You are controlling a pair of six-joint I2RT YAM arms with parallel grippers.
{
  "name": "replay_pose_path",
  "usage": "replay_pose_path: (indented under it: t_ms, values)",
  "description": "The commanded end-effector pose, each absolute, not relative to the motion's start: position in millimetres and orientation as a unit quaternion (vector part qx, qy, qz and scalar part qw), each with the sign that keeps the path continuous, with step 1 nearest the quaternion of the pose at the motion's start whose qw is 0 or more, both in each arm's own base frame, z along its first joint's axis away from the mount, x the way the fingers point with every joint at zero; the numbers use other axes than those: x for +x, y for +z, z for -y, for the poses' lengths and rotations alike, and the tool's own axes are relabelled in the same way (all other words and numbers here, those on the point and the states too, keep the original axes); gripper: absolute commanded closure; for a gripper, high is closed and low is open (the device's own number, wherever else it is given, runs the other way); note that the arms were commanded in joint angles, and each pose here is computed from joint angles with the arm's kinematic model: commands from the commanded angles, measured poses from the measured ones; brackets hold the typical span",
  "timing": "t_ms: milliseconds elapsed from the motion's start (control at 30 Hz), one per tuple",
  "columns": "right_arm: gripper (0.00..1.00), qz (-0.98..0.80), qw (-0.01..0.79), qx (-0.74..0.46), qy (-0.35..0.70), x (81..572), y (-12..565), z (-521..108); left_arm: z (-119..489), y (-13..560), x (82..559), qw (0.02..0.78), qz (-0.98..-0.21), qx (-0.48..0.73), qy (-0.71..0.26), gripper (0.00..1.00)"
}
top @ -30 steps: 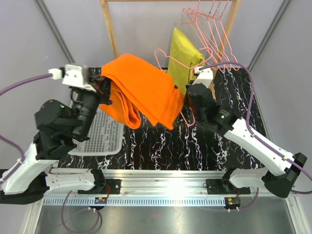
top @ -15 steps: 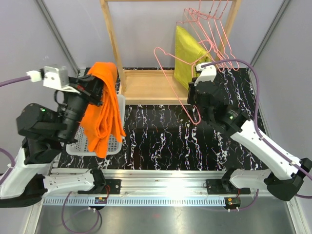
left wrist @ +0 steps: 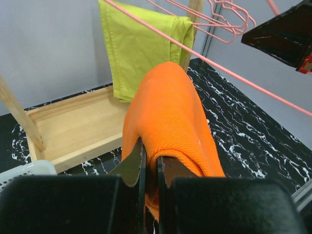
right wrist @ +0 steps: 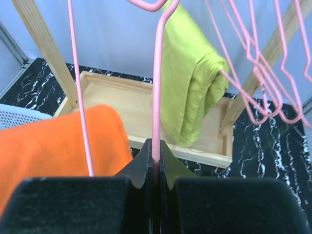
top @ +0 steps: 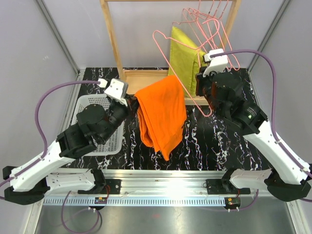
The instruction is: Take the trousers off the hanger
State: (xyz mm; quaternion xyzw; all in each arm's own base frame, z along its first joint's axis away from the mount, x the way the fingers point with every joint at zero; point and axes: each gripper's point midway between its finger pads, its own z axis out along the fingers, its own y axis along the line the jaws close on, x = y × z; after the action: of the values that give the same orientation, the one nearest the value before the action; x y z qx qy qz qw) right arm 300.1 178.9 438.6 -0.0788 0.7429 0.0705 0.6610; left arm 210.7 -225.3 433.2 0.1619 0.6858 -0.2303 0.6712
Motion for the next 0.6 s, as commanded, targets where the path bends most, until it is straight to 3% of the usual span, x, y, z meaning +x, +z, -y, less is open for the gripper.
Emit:
replay_pose_path:
  t_ms: [0, 400, 567]
  values:
    - [1.00, -0.721, 0.686, -0.084, 0.054, 303.2, 469.1, -172.3, 182.6, 512.2, 206.8, 0.733, -0.613, 0.043, -0.292, 1.00]
    - [1.00, -0.720, 0.688, -0.074, 0.052, 320.5, 477.5, -187.4, 67.0, 514.4, 229.1, 0.745, -0.648, -0.101, -0.123, 1.00]
    - [1.00, -0.717, 0.691, -0.073, 0.054, 323.1, 480.7, -190.6, 30.5, 487.2, 235.2, 0.735, -0.662, -0.143, -0.024, 1.00]
